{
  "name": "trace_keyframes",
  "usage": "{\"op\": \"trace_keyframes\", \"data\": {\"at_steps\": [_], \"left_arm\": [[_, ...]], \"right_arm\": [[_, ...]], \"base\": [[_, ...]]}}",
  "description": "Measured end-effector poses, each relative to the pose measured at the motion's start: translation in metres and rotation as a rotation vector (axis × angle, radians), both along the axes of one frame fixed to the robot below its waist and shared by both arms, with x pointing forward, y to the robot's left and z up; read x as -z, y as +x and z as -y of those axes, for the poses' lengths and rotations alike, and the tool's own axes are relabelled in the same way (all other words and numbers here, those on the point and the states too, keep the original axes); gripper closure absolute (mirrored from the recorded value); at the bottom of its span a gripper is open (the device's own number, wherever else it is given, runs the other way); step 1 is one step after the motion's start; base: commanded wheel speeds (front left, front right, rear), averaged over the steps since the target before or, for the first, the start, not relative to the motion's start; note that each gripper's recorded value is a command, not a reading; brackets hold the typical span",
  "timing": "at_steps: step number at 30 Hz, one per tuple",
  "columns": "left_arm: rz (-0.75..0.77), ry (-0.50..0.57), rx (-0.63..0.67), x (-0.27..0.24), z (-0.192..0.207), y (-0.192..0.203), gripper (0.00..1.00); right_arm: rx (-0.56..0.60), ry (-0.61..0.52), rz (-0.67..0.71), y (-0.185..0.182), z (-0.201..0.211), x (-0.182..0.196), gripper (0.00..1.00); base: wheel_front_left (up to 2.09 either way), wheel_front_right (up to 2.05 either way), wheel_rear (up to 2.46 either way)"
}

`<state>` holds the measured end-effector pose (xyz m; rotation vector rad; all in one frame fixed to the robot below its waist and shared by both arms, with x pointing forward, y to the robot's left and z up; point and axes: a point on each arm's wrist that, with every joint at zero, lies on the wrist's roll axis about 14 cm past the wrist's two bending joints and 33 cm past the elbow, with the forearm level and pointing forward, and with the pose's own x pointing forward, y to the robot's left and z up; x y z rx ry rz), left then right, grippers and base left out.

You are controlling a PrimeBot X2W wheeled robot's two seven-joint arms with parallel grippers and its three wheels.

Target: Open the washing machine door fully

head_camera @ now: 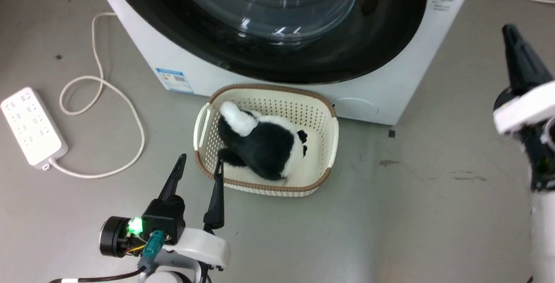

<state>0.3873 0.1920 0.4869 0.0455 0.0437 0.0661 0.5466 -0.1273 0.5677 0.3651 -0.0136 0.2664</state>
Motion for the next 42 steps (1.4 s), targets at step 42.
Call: {"op": "trace_keyframes", "data": {"at_steps": [42], "left_arm": [[-0.027,0.025,-0.105,0.021,-0.021,0.004,0.00]], "right_arm": [[-0.338,0.680,-0.717,0.128,-0.093,0.064,1.00]], "base": [[0.00,0.00,0.00]]}}
